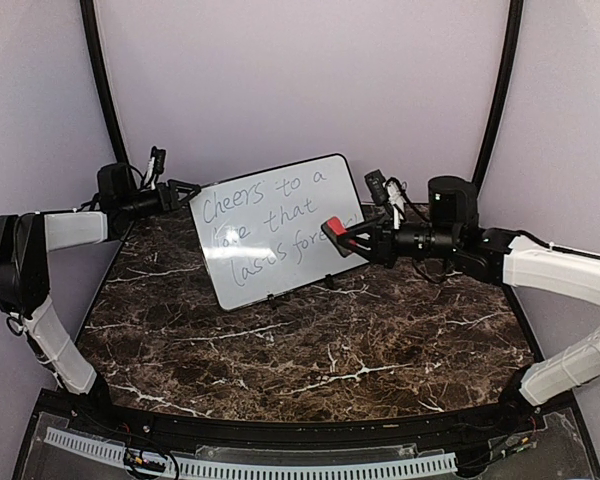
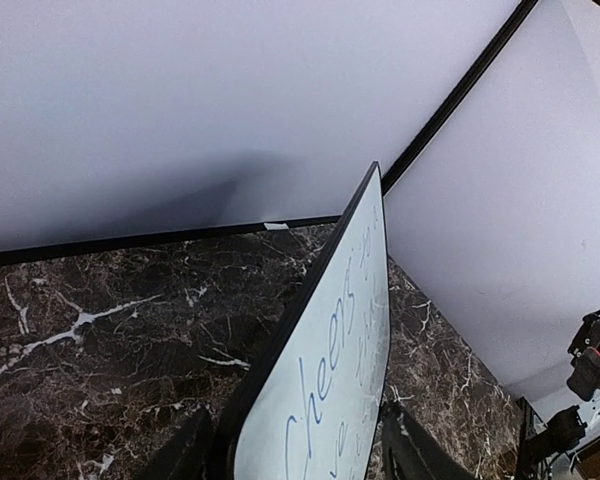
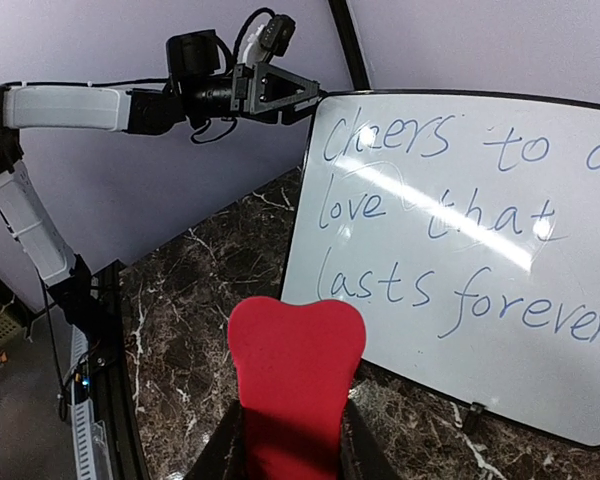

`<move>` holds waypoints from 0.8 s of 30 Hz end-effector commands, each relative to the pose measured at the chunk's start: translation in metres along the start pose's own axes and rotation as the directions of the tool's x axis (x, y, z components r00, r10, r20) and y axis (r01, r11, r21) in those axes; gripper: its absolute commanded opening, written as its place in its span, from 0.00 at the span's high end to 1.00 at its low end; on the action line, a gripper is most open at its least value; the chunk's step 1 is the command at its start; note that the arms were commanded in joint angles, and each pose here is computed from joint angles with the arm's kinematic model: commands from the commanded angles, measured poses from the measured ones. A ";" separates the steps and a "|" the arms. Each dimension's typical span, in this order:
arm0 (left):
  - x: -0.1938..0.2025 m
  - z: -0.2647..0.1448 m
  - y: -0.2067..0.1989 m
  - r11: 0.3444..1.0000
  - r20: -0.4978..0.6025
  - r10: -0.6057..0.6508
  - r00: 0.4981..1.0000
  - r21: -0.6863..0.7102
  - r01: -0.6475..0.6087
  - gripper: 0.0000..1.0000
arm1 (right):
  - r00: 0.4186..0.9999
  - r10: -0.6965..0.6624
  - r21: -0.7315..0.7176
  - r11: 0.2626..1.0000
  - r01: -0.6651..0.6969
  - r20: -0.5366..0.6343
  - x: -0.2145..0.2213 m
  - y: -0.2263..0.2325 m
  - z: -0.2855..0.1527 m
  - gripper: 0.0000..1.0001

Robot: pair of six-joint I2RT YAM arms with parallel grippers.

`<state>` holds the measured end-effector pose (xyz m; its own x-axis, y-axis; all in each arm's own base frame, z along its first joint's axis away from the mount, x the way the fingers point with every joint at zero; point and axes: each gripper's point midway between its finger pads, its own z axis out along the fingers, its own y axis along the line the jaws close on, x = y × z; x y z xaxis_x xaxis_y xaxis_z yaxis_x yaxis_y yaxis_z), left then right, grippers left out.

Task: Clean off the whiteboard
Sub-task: Hold the whiteboard at the center of the board.

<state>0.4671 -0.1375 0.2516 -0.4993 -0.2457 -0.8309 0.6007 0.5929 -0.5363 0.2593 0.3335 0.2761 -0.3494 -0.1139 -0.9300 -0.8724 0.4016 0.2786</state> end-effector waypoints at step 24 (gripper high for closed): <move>-0.006 -0.004 0.001 1.000 0.022 0.010 1.000 -0.016 -0.010 0.43 | 0.937 0.340 -0.181 0.930 -0.321 0.085 -0.115 0.067 -0.016 0.83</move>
<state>0.4678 -0.1359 0.2492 -0.5029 -0.2617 -0.8238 0.5870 0.5962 -0.5477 0.2472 0.3556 0.3760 -0.6246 0.0834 -0.7765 -0.7268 0.3018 0.6170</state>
